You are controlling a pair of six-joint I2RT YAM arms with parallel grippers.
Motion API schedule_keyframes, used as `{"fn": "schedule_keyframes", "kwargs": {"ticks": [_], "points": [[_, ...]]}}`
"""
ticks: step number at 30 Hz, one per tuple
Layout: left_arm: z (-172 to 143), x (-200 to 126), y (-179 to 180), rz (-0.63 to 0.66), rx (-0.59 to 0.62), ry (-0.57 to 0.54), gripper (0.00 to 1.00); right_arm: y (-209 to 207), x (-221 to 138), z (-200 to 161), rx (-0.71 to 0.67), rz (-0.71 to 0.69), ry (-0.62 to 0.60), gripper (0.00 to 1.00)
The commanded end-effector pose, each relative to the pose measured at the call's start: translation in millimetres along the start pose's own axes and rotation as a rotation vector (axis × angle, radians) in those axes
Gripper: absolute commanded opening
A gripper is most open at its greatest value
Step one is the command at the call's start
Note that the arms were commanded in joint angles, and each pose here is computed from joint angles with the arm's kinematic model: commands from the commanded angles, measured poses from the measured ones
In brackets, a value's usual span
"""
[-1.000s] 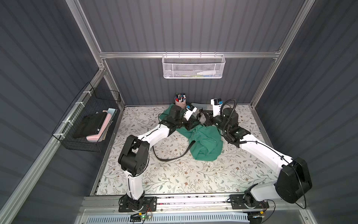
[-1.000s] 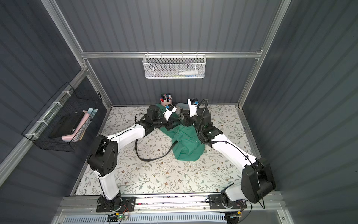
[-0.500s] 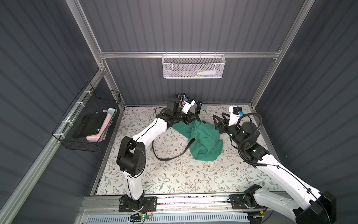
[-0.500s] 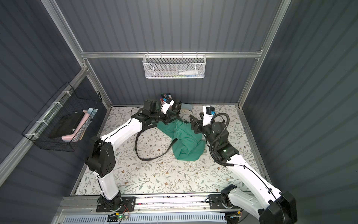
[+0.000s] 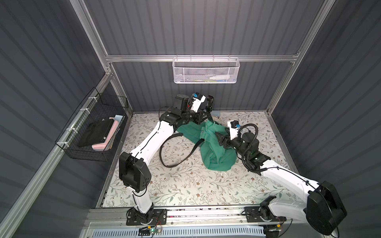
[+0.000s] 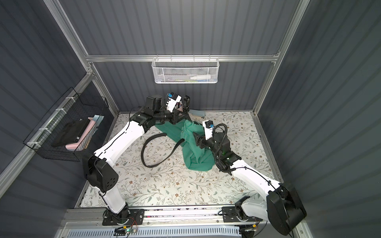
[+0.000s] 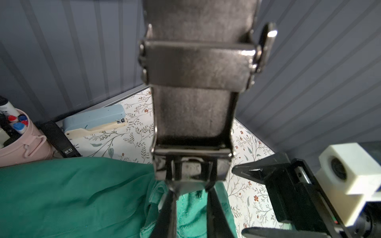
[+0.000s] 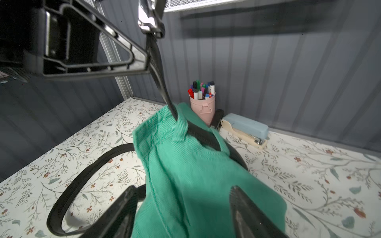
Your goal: Remove the belt from the trousers
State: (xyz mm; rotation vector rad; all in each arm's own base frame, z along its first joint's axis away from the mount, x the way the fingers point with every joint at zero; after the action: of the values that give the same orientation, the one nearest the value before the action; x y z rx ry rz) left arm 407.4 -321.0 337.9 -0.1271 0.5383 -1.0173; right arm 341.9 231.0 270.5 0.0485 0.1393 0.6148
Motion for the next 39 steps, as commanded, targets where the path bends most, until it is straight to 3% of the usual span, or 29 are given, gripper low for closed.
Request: {"fn": "schedule_keyframes", "kwargs": {"ticks": [1,8,15,16,19,23,26,29,34,39], "points": [[43.5,-34.9,-31.3,-0.044,0.051,-0.107,0.00,10.2,7.9,38.1,-0.083,0.032,-0.114,0.74],[51.3,-40.9,-46.1,-0.110,0.053,-0.118,0.00,19.7,42.5,42.4,-0.191,0.081,-0.096,0.74],[31.7,-36.3,-27.7,-0.033,0.026,-0.060,0.00,-6.7,69.6,11.5,-0.101,-0.033,0.016,0.70],[23.9,-34.5,-19.9,-0.006,0.011,-0.044,0.00,-11.6,69.3,8.0,-0.078,-0.054,0.024,0.70],[-14.4,-27.4,8.5,0.082,-0.033,0.051,0.12,-24.7,68.7,-4.3,-0.012,-0.097,0.092,0.70],[-92.3,-22.3,43.3,0.233,-0.045,0.236,0.26,-31.3,57.4,-28.7,0.056,-0.126,0.199,0.69],[-160.8,-11.8,42.4,0.252,-0.093,0.365,0.41,-34.2,45.2,-45.0,0.069,-0.141,0.226,0.69],[-205.7,4.4,32.5,0.252,-0.062,0.447,0.57,-37.6,35.8,-54.0,0.100,-0.149,0.232,0.69],[-234.7,29.3,33.9,0.241,-0.044,0.468,0.65,-36.0,27.2,-54.8,0.126,-0.143,0.228,0.69],[-242.0,52.7,46.0,0.244,-0.045,0.438,0.68,-36.4,19.1,-59.6,0.137,-0.153,0.254,0.69]]}}
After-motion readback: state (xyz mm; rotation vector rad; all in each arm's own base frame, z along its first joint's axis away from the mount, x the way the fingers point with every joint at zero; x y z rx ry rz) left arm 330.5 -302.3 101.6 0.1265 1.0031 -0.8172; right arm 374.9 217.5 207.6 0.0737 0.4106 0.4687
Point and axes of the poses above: each gripper's point midway between its finger pads, its own x axis out along the fingers, its own y axis along the line the jaws close on, z = x × y, the point moved 1 cm from there along -x, back along the fingers
